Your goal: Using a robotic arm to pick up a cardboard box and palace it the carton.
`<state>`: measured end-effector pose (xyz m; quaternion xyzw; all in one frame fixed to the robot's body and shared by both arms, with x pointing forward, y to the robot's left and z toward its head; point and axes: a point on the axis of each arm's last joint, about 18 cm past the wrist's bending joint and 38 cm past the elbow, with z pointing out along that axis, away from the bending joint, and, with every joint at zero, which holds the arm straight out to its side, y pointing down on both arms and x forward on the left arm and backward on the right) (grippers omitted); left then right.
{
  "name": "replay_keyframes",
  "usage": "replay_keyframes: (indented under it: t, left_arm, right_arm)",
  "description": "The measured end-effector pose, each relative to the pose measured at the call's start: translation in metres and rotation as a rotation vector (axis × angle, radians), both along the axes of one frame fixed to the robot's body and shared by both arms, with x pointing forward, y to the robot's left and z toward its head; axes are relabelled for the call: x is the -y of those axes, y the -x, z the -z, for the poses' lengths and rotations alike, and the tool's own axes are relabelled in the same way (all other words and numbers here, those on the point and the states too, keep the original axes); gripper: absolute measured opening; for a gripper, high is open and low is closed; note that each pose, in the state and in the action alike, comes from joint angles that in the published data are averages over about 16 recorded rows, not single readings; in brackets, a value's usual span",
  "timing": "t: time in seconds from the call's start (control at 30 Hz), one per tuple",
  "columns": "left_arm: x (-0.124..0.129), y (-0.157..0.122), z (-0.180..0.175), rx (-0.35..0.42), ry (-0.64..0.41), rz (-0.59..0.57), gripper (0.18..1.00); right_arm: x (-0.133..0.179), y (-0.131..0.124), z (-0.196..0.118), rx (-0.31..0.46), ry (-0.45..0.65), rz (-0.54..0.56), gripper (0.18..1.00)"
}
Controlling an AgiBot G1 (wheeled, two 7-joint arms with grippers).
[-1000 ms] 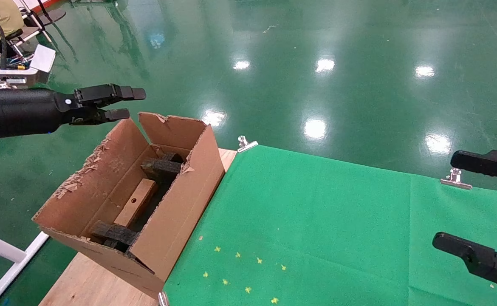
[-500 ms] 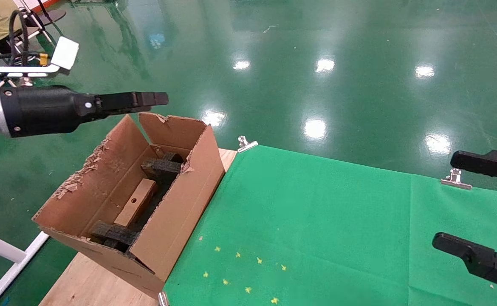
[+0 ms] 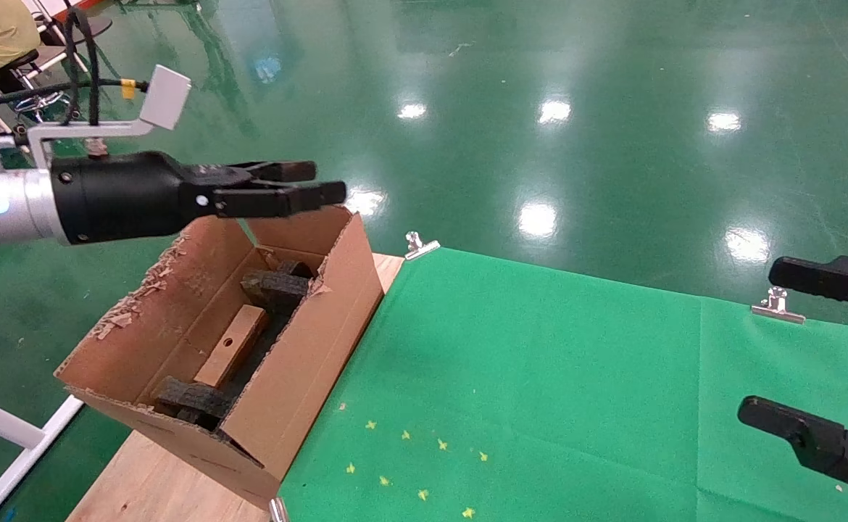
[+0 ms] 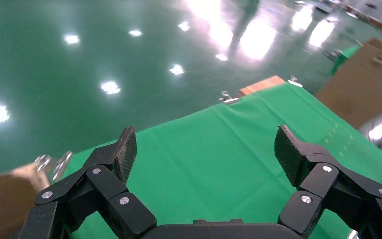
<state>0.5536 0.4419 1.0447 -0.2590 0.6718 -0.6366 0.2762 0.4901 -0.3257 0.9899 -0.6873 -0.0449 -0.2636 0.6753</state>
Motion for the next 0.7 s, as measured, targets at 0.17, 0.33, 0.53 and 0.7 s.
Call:
replay_keyframes:
  t: [0.17, 0.33, 0.53, 0.7]
  left_arm:
    - [0.023, 0.005, 0.006, 0.067, -0.056, 0.079, 1.001]
    - [0.046, 0.013, 0.012, 0.133, -0.103, 0.163, 1.001]
    - [0.073, 0.025, 0.022, 0.212, -0.149, 0.268, 1.001]
    - [0.096, 0.039, 0.031, 0.277, -0.176, 0.36, 1.001]
  right_arm:
    - [0.0, 0.0, 0.0, 0.0, 0.0, 0.0, 1.001]
    - [0.0, 0.0, 0.0, 0.0, 0.0, 0.0, 1.001]
    - [0.0, 0.0, 0.0, 0.0, 0.0, 0.0, 1.001]
    - [0.0, 0.0, 0.0, 0.0, 0.0, 0.0, 1.001]
